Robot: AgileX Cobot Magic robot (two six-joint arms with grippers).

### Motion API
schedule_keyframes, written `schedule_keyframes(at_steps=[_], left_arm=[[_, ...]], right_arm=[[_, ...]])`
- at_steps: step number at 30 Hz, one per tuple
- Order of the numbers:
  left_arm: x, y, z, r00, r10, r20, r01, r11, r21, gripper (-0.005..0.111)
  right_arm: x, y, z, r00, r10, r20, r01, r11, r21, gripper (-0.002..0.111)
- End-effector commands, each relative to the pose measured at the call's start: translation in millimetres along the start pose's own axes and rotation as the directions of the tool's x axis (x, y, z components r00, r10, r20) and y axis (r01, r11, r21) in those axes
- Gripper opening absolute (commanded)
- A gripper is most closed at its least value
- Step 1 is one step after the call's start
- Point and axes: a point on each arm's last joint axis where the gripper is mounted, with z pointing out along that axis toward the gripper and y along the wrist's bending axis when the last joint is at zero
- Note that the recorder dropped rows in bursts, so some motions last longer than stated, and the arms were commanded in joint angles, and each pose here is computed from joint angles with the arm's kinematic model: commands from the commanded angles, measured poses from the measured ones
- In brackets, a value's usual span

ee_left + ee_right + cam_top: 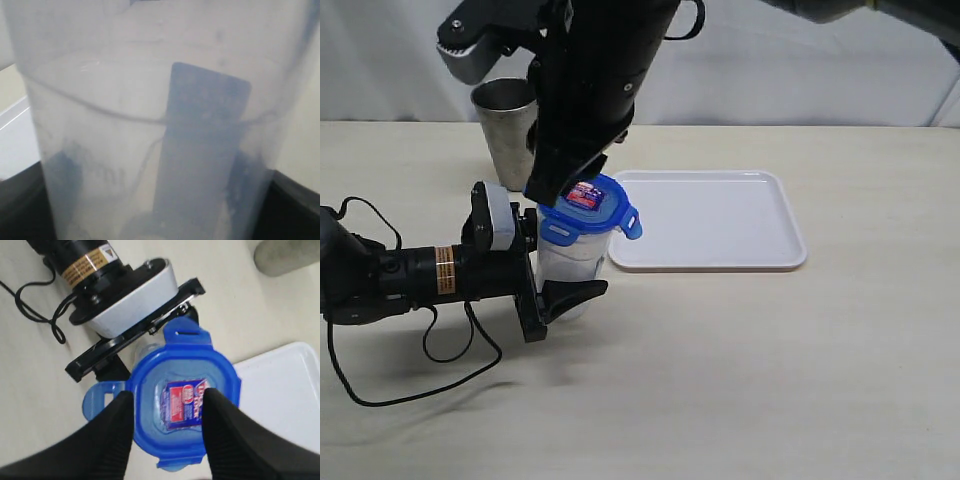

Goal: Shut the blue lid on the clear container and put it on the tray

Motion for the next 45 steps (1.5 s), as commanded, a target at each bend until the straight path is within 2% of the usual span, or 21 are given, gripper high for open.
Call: schedule_keyframes(at_steps=[1, 16, 20, 24, 30, 34, 38, 45], left_arm=[[-1.0, -0.2, 1.7, 1.000, 0.001, -0.001, -0.001, 1.000, 0.000, 0.000], [-0.9, -0.5, 1.7, 1.000, 0.002, -0.002, -0.002, 1.000, 0.004, 0.000], [-0.9, -0.5, 1.7, 1.000, 0.002, -0.002, -0.002, 1.000, 0.004, 0.000], [-0.9, -0.4, 1.7, 1.000, 0.001, -0.002, -0.001, 1.000, 0.002, 0.000], [-0.9, -0.5, 1.7, 1.000, 0.000, -0.002, 0.000, 1.000, 0.004, 0.000], [-0.9, -0.5, 1.7, 1.000, 0.000, -0.002, 0.000, 1.000, 0.004, 0.000], [-0.9, -0.7, 1.7, 1.000, -0.001, -0.002, 0.001, 1.000, 0.006, 0.000], [-0.9, -0.8, 1.7, 1.000, -0.001, -0.002, 0.001, 1.000, 0.007, 0.000]], right_arm=[[11.5, 8.6, 13.5, 0.998, 0.027, -0.060, -0.029, 0.999, -0.041, 0.043], [12.6, 12.7, 48.9, 0.994, 0.064, -0.089, -0.072, 0.993, -0.092, 0.043], [13.2, 12.6, 56.3, 0.990, 0.066, -0.122, -0.073, 0.996, -0.053, 0.043], [6.8, 27.1, 65.7, 0.988, 0.004, -0.156, -0.006, 1.000, -0.013, 0.043], [0.4, 39.1, 72.5, 0.979, -0.022, -0.203, 0.051, 0.989, 0.139, 0.042], [-1.8, 52.4, 82.8, 0.982, -0.050, -0.181, 0.076, 0.987, 0.142, 0.042], [4.2, 57.1, 95.3, 0.971, -0.072, -0.227, 0.116, 0.975, 0.189, 0.039], [16.5, 63.4, 122.7, 0.946, -0.104, -0.308, 0.164, 0.971, 0.174, 0.039]])
